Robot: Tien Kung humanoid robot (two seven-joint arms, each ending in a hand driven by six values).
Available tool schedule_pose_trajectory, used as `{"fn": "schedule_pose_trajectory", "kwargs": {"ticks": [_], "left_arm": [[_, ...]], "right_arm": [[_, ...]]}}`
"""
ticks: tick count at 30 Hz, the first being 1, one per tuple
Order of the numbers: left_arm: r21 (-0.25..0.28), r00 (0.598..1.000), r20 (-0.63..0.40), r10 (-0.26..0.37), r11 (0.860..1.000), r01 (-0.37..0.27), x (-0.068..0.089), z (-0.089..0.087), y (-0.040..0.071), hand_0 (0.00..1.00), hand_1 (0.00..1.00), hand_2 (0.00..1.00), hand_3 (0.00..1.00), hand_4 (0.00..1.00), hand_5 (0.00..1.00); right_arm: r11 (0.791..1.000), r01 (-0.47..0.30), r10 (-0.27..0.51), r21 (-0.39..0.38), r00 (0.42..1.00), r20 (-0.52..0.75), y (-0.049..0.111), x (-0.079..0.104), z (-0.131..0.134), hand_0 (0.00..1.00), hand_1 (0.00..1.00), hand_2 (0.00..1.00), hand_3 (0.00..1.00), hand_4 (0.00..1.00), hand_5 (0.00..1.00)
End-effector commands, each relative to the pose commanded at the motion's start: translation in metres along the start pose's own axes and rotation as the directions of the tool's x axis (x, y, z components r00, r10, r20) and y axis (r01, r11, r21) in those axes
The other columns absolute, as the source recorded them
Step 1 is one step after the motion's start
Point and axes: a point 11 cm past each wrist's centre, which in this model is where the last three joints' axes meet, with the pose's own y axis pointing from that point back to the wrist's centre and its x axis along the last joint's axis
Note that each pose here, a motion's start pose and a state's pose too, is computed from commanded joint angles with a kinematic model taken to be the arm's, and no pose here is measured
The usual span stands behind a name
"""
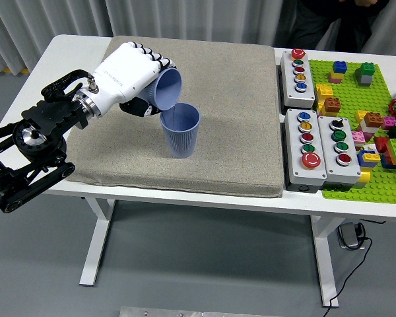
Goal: Pick cup pour cup place
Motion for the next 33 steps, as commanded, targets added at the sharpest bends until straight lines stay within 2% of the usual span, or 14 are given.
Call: {"fn": "schedule_pose_trajectory", "kwargs": {"ticks": [33], "left_arm": [[-0.016,0.998,0.055,-0.019,1.0,0.02,0.0084,0.0026,-0.0027,0.512,0.514,0.546,0.55,0.837,0.129]], "right_arm": [[1.0,-0.002,0.002,0.002,1.0,0.007,0.0001,0.0002,-0.0011,0.701,0.692,0.635,0.601,0.057,0.407]]}}
